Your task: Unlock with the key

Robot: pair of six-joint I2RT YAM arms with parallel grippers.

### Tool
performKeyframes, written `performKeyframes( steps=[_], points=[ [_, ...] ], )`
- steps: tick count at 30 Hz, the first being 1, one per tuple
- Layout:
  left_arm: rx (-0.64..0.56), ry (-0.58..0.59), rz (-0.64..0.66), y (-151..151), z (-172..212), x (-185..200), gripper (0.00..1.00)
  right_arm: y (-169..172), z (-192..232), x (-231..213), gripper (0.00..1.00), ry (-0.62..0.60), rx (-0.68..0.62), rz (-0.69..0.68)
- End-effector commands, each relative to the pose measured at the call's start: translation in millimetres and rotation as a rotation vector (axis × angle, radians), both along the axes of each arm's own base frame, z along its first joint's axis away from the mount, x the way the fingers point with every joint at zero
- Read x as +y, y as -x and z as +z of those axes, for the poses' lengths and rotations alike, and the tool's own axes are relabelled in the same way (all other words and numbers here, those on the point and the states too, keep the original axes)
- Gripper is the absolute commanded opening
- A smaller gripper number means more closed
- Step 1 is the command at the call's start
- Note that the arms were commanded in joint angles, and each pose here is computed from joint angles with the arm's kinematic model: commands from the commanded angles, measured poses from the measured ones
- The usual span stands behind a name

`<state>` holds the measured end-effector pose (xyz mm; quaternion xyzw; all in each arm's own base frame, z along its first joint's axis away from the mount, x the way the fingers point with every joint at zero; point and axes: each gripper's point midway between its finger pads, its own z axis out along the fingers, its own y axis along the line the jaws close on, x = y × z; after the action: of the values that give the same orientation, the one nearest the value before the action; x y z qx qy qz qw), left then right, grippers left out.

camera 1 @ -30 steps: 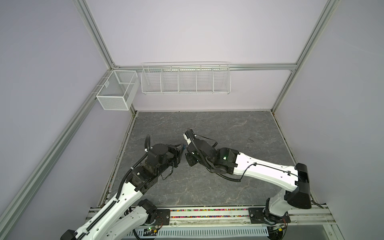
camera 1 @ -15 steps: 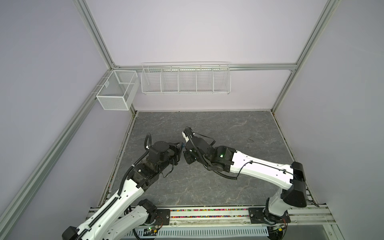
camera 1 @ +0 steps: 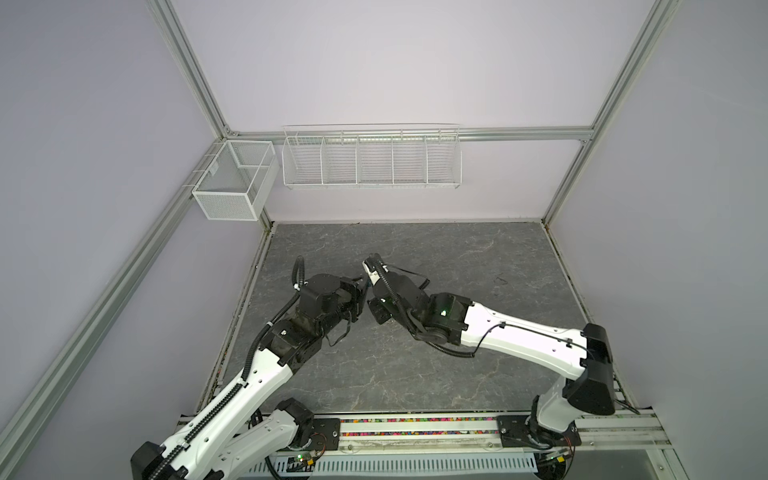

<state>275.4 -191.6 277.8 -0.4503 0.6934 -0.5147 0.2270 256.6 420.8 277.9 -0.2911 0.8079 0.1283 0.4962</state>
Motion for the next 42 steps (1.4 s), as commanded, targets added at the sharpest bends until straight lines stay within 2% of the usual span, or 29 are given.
performKeyframes(
  steps=[1, 3, 4, 6, 7, 8, 11, 14, 16, 18, 21, 23, 27, 30, 34, 38, 40, 42],
  points=[
    [-0.093, 0.148, -0.135, 13, 50, -26, 0.00, -8, 8, 14, 0.07, -0.032, -0.061, 0.048],
    [-0.069, 0.132, -0.152, 13, 43, -30, 0.00, 16, 19, 46, 0.07, -0.267, 0.148, 0.226],
    [-0.067, 0.135, -0.161, 13, 40, -32, 0.00, 26, 27, 56, 0.07, -0.349, 0.212, 0.292],
    [-0.078, 0.156, -0.174, 14, 40, -34, 0.00, 34, 42, 63, 0.07, -0.422, 0.238, 0.316],
    [-0.079, 0.155, -0.176, 14, 40, -34, 0.00, 32, 43, 60, 0.07, -0.406, 0.212, 0.300],
    [-0.088, 0.154, -0.180, 16, 42, -34, 0.00, 25, 38, 54, 0.07, -0.337, 0.145, 0.248],
    [-0.103, 0.131, -0.181, 18, 46, -30, 0.00, -1, 13, 32, 0.07, -0.076, -0.065, 0.116],
    [-0.115, 0.136, -0.188, 19, 51, -27, 0.00, -10, 8, 25, 0.06, -0.001, -0.118, 0.090],
    [-0.122, 0.123, -0.184, 19, 53, -23, 0.00, -2, 14, 29, 0.07, -0.072, -0.069, 0.146],
    [-0.145, 0.128, -0.195, 19, 58, -24, 0.00, 15, 24, 40, 0.07, -0.202, 0.036, 0.265],
    [-0.171, 0.128, -0.249, 20, 62, -33, 0.00, 19, 33, 45, 0.07, -0.321, 0.186, 0.302],
    [-0.170, 0.109, -0.276, 22, 57, -36, 0.00, 22, 42, 48, 0.07, -0.444, 0.302, 0.336],
    [-0.188, 0.132, -0.305, 25, 50, -40, 0.00, 25, 63, 44, 0.07, -0.599, 0.364, 0.328],
    [-0.184, 0.057, -0.313, 27, 35, -32, 0.00, 20, 73, 33, 0.07, -0.703, 0.433, 0.298],
    [-0.186, 0.043, -0.293, 24, 16, -23, 0.00, 19, 80, 16, 0.07, -0.764, 0.455, 0.246],
    [-0.232, 0.013, -0.298, 20, 15, -18, 0.00, 25, 77, 10, 0.07, -0.803, 0.508, 0.225],
    [-0.245, -0.010, -0.291, 19, 17, -16, 0.00, 25, 71, 2, 0.07, -0.766, 0.479, 0.190],
    [-0.272, -0.045, -0.272, 15, 25, -12, 0.00, 25, 66, -4, 0.08, -0.659, 0.417, 0.160]
  ],
)
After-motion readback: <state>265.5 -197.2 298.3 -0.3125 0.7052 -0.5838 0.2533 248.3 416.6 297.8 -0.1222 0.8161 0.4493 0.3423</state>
